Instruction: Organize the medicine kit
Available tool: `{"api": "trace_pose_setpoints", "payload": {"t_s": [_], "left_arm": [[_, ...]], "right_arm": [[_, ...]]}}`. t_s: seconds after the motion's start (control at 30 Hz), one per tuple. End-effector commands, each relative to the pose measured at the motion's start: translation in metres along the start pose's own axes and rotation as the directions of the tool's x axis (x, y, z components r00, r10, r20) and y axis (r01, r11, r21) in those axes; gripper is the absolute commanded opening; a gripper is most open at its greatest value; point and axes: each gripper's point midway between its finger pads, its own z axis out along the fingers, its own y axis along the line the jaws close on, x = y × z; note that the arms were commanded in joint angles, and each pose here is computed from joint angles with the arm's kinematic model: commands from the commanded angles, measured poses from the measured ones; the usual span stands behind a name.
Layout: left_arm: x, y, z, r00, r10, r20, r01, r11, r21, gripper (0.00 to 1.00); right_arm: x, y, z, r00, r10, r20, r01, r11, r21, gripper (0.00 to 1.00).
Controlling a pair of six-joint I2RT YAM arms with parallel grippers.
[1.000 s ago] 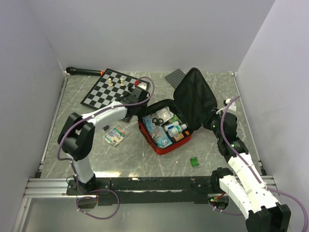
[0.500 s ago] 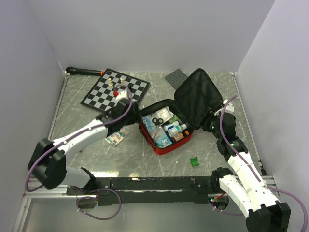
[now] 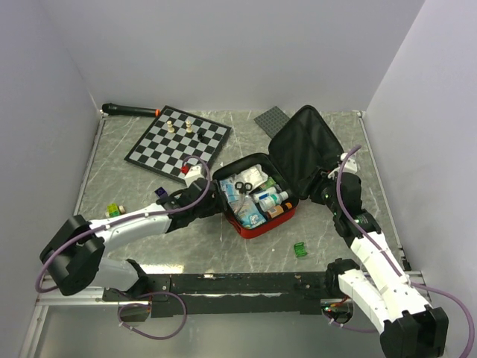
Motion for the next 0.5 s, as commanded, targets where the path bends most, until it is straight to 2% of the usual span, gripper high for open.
{"api": "trace_pose_setpoints", "payload": {"t_s": [0.0, 0.13, 0.3, 0.47], "left_arm": [[-0.019, -0.017, 0.010, 0.998, -0.002, 0.064, 0.002, 1.000, 0.006, 0.73], [-0.025, -0.015, 0.027, 0.997, 0.057, 0.048, -0.055, 0.998, -0.038, 0.62], [-0.038, -0.009, 0.046, 0.994, 0.110, 0.022, -0.109, 0.993, -0.048, 0.57], [-0.066, 0.003, 0.051, 0.995, 0.093, 0.047, -0.089, 0.992, -0.085, 0.54]], "right_arm": [[-0.009, 0.019, -0.009, 0.999, -0.022, 0.032, 0.024, 0.996, -0.086, 0.66], [-0.003, 0.021, -0.015, 1.000, -0.022, 0.019, 0.024, 0.994, -0.102, 0.64], [0.007, 0.022, -0.023, 1.000, -0.016, 0.002, 0.016, 0.993, -0.118, 0.63], [0.016, 0.019, -0.028, 1.000, -0.009, -0.004, 0.008, 0.992, -0.122, 0.63]]}}
